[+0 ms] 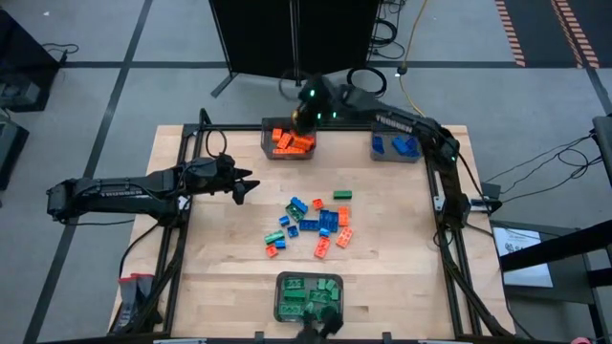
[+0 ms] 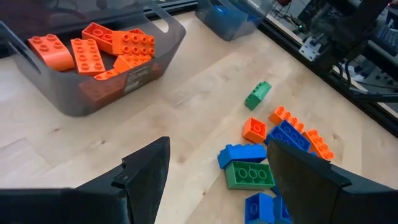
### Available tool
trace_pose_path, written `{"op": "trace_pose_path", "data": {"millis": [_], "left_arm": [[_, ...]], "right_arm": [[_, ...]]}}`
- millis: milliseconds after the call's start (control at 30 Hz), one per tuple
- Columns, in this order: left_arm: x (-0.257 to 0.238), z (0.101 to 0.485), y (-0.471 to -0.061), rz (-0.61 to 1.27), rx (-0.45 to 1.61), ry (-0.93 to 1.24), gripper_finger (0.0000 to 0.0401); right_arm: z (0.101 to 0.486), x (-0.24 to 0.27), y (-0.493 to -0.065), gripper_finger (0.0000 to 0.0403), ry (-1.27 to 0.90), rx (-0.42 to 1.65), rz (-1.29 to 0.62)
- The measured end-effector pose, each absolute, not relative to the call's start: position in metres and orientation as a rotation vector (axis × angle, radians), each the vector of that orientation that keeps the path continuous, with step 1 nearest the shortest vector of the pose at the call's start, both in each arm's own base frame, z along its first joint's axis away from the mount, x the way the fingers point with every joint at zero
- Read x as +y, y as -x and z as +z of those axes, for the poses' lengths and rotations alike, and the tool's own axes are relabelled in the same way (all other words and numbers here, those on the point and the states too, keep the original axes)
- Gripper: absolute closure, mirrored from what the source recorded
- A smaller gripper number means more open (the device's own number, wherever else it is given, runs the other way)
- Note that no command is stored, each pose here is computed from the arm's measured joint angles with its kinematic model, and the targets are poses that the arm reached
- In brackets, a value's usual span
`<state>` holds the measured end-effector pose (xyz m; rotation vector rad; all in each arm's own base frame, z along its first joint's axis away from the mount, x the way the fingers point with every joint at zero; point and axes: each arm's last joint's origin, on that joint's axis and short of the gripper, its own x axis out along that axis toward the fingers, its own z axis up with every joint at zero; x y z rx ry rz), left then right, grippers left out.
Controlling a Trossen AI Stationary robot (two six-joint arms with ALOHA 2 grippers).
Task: Sort blocks
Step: Put the orange game piece into the top left black bin
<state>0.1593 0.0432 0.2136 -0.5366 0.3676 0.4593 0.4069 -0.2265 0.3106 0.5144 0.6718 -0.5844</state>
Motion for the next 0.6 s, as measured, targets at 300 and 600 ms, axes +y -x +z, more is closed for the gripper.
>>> {"op": "trace_pose_path", "data": {"millis": [300,600], "left_arm": [[0.044,0.214,-0.159,0.493,0.360,0.527,0.0131],[0.044,0.214,-0.159,0.493,0.359,0.529,0.0131]], "right_arm": [[0.271,-0.269,-0.408,0.0285,-0.653,0.744,-0.603],[0.246,-0.266,-0.411,0.0285,-0.683,0.865,-0.614]]}}
